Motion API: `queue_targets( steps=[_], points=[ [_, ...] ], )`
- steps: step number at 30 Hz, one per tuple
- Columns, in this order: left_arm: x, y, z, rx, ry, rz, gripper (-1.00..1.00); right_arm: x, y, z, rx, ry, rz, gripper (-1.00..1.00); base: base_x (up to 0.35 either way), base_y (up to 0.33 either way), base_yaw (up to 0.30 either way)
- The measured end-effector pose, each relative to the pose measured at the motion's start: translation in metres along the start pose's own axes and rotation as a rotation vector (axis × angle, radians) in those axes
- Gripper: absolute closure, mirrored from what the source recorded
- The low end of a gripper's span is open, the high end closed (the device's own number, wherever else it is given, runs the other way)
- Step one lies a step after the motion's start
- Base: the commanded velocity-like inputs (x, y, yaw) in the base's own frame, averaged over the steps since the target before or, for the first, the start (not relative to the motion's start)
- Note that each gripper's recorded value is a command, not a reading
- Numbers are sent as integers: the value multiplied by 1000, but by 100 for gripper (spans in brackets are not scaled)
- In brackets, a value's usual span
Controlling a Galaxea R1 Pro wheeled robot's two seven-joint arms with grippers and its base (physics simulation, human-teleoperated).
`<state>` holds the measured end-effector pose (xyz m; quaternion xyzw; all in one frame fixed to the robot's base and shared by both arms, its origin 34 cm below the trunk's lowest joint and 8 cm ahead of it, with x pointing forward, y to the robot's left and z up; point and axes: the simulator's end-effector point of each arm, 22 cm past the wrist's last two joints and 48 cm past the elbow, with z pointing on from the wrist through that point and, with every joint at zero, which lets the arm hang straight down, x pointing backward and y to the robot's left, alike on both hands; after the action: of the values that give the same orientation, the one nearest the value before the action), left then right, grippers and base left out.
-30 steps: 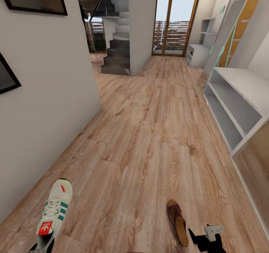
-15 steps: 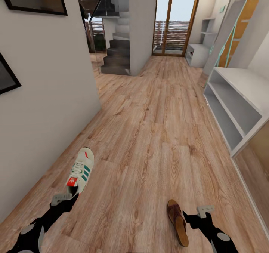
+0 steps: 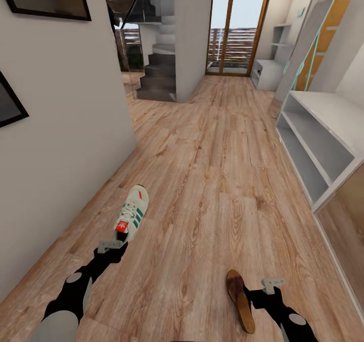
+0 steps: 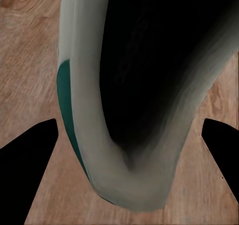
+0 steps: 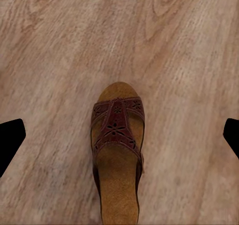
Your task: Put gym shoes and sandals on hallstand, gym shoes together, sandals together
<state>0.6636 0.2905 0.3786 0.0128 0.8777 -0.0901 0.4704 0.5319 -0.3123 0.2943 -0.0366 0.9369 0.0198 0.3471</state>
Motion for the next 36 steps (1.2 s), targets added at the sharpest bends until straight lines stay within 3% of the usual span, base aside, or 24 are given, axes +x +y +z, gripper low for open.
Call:
queue_targets(
  steps=[6, 17, 18, 22, 36],
  points=[
    [-2, -30, 7, 42, -8, 0, 100, -1, 1, 0, 1, -1, 1, -100, 0, 0, 0],
    [7, -41, 22, 68, -10, 4, 100, 18, 1, 12, 4, 6, 5, -100, 0, 0, 20],
    [10, -52, 25, 91, -1, 30, 100, 21, 1, 13, 4, 7, 5, -100, 0, 0, 66],
    [24, -58, 30, 110, 14, 53, 100, 31, 1, 19, 4, 13, 7, -100, 0, 0, 67],
    [63, -54, 43, 112, 29, 52, 100, 63, -1, 40, 9, 16, 5, -100, 0, 0, 51]
  ],
)
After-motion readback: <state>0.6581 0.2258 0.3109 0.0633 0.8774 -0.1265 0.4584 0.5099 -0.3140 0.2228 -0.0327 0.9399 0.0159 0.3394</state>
